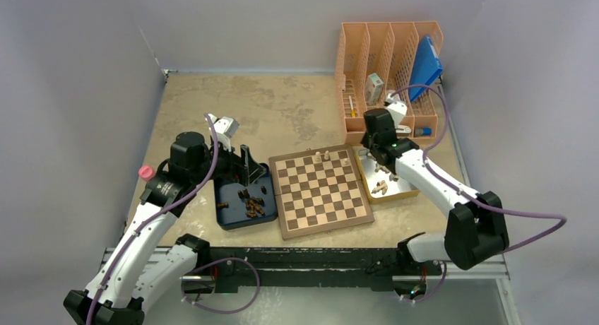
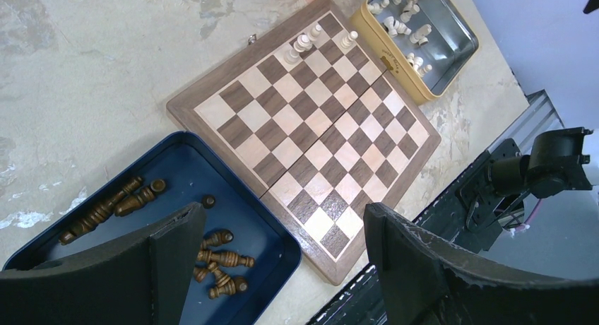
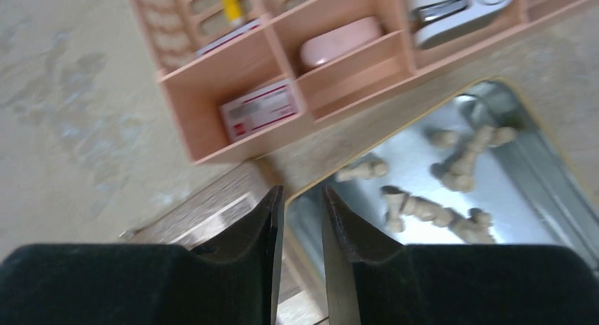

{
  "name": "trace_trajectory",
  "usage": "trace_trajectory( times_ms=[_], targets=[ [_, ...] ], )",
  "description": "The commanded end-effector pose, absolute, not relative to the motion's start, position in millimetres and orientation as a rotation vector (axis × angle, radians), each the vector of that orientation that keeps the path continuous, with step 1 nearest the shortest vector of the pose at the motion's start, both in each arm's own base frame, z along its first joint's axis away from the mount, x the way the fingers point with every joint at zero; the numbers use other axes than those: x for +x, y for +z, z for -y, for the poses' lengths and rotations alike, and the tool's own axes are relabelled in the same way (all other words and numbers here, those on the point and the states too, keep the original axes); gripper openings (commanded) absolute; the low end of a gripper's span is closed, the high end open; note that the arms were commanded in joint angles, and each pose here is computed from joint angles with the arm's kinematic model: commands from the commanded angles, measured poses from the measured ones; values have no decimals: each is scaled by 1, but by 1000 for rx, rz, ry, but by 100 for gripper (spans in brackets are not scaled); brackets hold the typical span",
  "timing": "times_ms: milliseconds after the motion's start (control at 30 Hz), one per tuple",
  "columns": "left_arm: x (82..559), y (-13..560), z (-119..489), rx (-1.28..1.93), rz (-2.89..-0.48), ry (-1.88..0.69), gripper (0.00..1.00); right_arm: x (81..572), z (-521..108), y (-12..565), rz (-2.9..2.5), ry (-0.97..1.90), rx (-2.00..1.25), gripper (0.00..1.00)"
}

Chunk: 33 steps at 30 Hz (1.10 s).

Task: Set up the chess pieces on the board
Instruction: Pick up the chess piece from the storage box.

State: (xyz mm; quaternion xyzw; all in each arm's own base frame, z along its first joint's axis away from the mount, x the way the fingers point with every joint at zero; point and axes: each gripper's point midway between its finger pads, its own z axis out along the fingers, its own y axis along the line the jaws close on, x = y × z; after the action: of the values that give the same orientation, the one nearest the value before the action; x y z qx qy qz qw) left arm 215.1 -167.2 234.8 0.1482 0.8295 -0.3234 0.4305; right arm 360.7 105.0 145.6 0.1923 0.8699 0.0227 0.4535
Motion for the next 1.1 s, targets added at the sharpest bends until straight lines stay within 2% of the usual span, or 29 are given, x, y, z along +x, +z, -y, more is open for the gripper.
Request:
trace_trajectory(
  times_ms=[0, 367, 633, 1067],
  targets=[
    [217, 241, 167, 357, -2038, -813, 83, 368, -67, 131, -2131, -55, 509, 28],
    [216, 239, 170, 370, -2044, -828, 83, 371, -45, 61, -2237, -151, 598, 29],
    [215, 238, 172, 377, -2049, -835, 83, 374, -33, 63, -2214, -140, 625, 35],
    [215, 238, 173, 383, -2047, -842, 83, 382, -36, 61, -2232, -80, 575, 32]
  ],
)
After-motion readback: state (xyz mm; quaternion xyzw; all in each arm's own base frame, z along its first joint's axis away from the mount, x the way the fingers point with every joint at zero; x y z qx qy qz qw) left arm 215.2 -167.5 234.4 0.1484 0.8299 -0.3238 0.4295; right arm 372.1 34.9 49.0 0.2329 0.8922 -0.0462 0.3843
